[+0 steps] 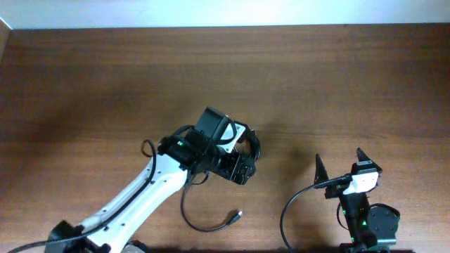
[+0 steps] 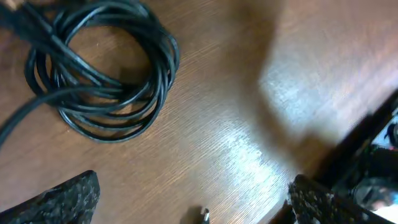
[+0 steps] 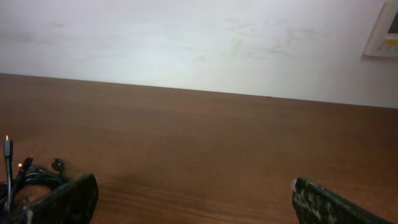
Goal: Untangle cables
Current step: 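Reach the left gripper forward and down onto the black cable bundle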
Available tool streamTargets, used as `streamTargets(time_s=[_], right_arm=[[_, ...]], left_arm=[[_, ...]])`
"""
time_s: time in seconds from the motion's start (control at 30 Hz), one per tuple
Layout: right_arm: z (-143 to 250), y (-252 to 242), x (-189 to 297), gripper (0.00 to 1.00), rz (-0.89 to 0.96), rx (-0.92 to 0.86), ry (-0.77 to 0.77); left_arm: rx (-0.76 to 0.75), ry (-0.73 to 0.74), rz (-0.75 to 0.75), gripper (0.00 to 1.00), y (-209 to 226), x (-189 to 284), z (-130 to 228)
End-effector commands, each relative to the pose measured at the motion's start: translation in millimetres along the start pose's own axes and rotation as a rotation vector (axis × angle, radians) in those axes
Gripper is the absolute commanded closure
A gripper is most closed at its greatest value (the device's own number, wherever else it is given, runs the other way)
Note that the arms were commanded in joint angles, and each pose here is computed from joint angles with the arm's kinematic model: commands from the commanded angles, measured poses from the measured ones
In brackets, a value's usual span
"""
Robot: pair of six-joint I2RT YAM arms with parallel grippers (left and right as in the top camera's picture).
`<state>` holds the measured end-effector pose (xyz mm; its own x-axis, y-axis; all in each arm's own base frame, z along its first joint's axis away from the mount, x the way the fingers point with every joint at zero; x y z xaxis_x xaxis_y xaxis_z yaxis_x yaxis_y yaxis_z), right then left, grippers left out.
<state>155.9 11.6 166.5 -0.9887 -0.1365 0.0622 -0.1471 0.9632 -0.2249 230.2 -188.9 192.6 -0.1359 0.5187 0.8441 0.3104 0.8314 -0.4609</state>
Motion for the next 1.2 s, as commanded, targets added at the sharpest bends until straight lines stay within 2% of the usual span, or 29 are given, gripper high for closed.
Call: streamTargets(time_s=[0.0, 0.03, 0.2, 0.27, 0.33, 0.53, 0.77, 0.83, 0.9, 1.03, 1.17], right_arm=[[2.3, -1.0, 0.1, 0.01, 0.011, -0.006, 0.007], [2.3, -1.0, 0.1, 0.01, 0.011, -0.006, 0.007], [2.3, -1.0, 0.1, 0.01, 0.011, -0.006, 0.007], [2.3, -1.0, 0.1, 0.01, 0.011, -0.006, 0.007], [2.3, -1.0, 0.1, 0.01, 0.011, -0.006, 0.007], [2.3, -1.0, 0.1, 0.01, 0.011, -0.006, 0.007], [2.3, -1.0, 0.1, 0.01, 0.011, -0.006, 0.007], [2.3, -1.0, 0.1, 0.01, 0.011, -0.006, 0.007], [2.3, -1.0, 0.1, 0.01, 0.011, -0.006, 0.007], [2.3, -1.0, 0.1, 0.01, 0.011, -0.006, 0.007], [2.3, -1.0, 0.1, 0.01, 0.011, -0.006, 0.007]], left_arm=[[0.294, -0.011, -0.095, 0.01, 8.8, -14.4, -5.9], [0.364, -0.018, -0.144, 0.01, 14.8, -20.5, -6.6], [0.497, -0.118, -0.312, 0.01, 32.0, -24.3, -11.2], [0.504, -0.16, -0.379, 0.01, 38.5, -24.2, -13.3], [0.506, -0.138, -0.408, 0.01, 43.2, -33.9, -12.1], [0.516, -0.085, -0.438, 0.01, 51.6, -53.7, -9.5], [0.492, -0.225, -0.369, 0.01, 47.0, -60.7, -33.8], [0.495, -0.201, -0.412, 0.01, 54.4, -70.4, -29.8], [0.51, -0.118, -0.415, 0.01, 61.3, -89.9, -21.7], [0.51, -0.112, -0.446, 0.01, 66.1, -94.6, -19.7], [0.522, -0.011, -0.514, 0.01, 73.2, -95.1, -2.6]])
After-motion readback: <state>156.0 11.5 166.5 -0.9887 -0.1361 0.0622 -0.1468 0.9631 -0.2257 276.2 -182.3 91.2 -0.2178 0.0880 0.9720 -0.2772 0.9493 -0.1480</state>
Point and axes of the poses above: each gripper's point midway between its finger pads, its own x axis back along the fingers, its own y axis along the line the jaws close on, z = x × y, the point moved 9 cm from there along x, back along the fingers, and after that the axes turned 12 degrees about x, right-handed, at the moved point
